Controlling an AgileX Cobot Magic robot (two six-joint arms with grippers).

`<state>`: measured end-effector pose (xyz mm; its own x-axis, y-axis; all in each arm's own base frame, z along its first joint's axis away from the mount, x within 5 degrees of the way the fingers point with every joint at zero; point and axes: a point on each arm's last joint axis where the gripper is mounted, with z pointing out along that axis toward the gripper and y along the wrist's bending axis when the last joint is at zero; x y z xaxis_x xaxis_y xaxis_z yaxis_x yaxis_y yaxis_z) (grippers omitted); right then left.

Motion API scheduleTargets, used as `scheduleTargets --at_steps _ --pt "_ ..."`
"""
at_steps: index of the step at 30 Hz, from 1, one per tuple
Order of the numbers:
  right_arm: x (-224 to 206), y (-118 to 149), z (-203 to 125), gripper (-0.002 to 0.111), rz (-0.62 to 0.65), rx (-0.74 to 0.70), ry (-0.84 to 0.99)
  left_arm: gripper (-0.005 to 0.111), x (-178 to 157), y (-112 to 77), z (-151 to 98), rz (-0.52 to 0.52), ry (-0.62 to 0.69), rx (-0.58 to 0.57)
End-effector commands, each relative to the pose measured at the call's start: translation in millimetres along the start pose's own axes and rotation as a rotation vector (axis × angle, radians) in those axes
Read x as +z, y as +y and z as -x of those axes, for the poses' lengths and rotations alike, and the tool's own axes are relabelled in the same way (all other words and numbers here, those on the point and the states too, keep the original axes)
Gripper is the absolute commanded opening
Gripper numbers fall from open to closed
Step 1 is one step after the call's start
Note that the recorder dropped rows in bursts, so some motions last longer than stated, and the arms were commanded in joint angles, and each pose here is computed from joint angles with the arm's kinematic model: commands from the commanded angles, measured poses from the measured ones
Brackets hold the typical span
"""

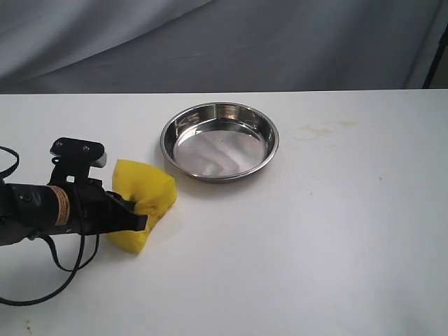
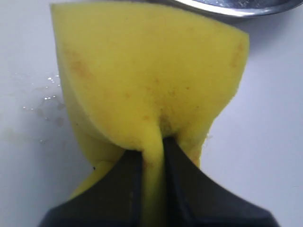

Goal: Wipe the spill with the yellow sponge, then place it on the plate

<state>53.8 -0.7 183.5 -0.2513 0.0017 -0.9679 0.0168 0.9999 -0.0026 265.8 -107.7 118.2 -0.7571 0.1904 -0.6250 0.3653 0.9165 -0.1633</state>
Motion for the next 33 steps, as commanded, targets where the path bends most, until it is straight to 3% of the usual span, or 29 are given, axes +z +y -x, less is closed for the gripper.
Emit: scheduleTargets --at_steps 1,8,16,19,33 --pt "0.0 0.1 -0.6 0.000 0.002 -0.002 -0.005 0.000 -1.9 24.5 -4.0 0.087 0.032 -0.071" --pt "0.0 0.1 -0.6 0.000 0.002 -0.002 -0.005 0.000 -15.7 80.9 -10.8 0.245 0.053 -0.227" --pt "0.0 0.1 -0.6 0.000 0.002 -0.002 -0.005 0.000 -31.7 123.2 -20.0 0.351 0.031 -0.408" --pt "0.0 0.1 -0.6 0.000 0.002 -0.002 -0.005 0.000 -34.2 129.0 -20.2 0.355 0.010 -0.430" --pt "0.0 0.1 -0.6 0.000 0.002 -0.002 -0.005 0.000 -33.1 119.9 3.5 0.201 -0.223 -0.402"
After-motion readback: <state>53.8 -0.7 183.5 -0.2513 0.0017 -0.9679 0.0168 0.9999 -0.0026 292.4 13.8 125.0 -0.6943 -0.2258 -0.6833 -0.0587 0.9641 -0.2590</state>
